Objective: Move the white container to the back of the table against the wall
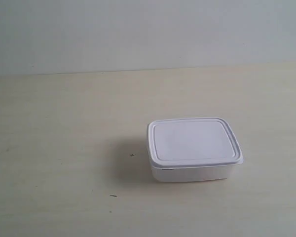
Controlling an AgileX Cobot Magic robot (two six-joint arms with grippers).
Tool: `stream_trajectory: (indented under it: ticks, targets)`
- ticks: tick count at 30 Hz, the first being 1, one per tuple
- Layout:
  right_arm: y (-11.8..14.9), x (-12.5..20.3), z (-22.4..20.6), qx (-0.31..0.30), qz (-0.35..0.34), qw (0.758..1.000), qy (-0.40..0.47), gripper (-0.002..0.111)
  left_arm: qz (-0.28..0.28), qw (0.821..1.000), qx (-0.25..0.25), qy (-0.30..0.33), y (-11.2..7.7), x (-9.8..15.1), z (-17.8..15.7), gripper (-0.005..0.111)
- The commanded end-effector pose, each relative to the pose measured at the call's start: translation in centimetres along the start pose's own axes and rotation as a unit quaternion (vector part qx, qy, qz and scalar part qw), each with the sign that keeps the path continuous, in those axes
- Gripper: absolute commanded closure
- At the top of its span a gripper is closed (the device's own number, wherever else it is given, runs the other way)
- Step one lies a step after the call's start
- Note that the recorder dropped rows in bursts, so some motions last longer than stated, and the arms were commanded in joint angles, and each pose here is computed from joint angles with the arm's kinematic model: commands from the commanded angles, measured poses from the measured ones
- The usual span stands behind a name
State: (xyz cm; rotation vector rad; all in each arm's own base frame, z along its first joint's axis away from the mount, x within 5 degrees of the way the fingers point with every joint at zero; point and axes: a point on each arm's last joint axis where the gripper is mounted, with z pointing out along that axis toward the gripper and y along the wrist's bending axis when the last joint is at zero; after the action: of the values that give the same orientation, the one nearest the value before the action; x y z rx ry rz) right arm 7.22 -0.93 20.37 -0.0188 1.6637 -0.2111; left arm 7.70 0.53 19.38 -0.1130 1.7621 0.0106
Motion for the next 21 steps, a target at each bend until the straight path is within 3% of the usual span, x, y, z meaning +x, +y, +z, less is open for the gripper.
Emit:
stream_trajectory:
  ticks: [1,5,10,14,16,18,21]
  targets:
    - [-0.5,-1.8,-0.3,0.028,0.017,0.994,-0.107,0.108,-0.077,0.996,-0.018,-0.042,0.4,-0.7,0.0,0.107]
    - [-0.9,-3.0,-0.6,0.048,0.015,0.983,-0.176,0.108,-0.181,0.981,-0.021,-0.071,0.6,-1.2,-0.1,0.107]
    - [-1.1,-3.6,-0.9,0.060,0.023,0.975,-0.213,0.108,-0.227,0.971,-0.017,-0.070,0.6,-1.2,0.0,0.107]
    - [-1.4,-3.3,-0.9,0.054,0.133,0.968,-0.206,0.108,-0.303,0.950,-0.012,-0.070,0.6,-1.2,0.0,0.107]
    - [-1.3,-3.1,-0.5,0.038,0.198,0.969,-0.141,0.108,-0.304,0.950,-0.012,-0.074,0.6,-1.2,-0.1,0.107]
    - [-0.5,-4.1,-0.5,-0.008,0.181,0.982,-0.047,0.108,-0.294,0.955,-0.004,-0.047,0.2,-2.5,0.2,0.107]
    - [-0.2,-7.3,0.9,-0.048,0.168,0.982,0.068,0.108,-0.249,0.967,0.009,0.049,-0.8,-6.9,2.3,0.107]
